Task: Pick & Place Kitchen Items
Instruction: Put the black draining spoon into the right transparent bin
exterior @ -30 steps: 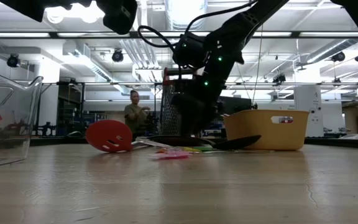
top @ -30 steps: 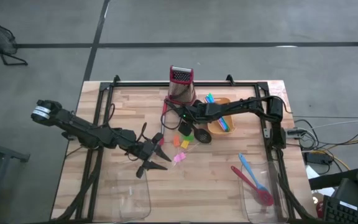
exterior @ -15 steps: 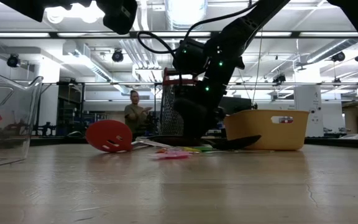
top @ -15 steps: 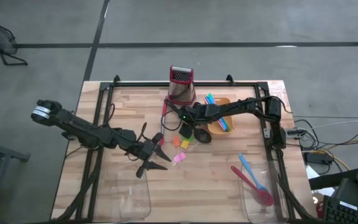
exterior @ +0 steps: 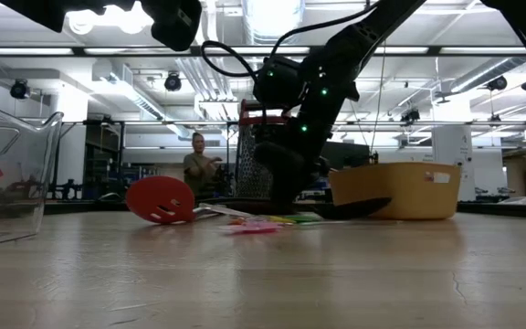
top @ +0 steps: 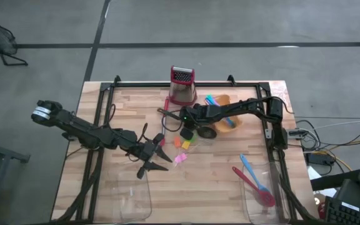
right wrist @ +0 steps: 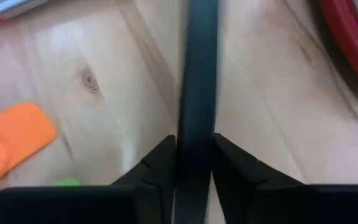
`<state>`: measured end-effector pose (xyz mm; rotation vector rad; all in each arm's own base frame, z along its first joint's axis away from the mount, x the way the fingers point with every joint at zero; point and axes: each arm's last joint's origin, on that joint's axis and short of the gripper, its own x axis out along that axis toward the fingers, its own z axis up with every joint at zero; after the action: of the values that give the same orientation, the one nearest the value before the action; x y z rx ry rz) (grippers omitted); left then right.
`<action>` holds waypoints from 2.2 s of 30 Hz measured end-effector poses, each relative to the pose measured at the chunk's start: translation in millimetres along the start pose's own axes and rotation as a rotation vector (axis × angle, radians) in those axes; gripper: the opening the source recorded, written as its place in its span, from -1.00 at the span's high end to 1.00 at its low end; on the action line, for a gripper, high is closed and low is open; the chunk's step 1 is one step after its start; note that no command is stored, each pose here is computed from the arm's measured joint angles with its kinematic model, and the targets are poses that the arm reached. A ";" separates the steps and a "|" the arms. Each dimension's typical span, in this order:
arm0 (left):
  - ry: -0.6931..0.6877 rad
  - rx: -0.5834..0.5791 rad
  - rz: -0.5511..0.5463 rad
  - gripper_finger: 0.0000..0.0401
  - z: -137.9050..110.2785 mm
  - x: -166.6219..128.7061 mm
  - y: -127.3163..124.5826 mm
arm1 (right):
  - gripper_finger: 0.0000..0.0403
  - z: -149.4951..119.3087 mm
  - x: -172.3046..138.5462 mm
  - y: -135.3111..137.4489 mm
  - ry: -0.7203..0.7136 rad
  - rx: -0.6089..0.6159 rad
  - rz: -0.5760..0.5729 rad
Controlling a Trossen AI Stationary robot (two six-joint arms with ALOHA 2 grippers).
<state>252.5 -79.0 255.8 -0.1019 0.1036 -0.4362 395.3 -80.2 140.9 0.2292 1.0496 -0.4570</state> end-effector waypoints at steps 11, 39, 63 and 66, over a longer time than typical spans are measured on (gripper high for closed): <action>0.000 0.000 0.000 0.15 0.0 0.0 0.0 | 0.66 6.2 -5.9 1.9 -0.022 -0.019 0.005; 0.000 -0.004 0.000 0.15 0.0 0.0 0.0 | 0.65 -28.7 -202.9 65.0 -0.150 0.012 0.097; 0.000 -0.004 0.000 0.15 0.0 0.0 0.0 | 0.64 -255.2 -300.1 140.1 -0.251 0.288 0.097; 0.000 -0.004 -0.001 0.15 0.0 0.0 0.0 | 0.62 -287.8 -294.6 141.9 -0.265 0.338 0.112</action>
<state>252.5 -79.0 255.8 -0.1056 0.1040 -0.4366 114.6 233.2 253.8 0.5109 0.6926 -0.5458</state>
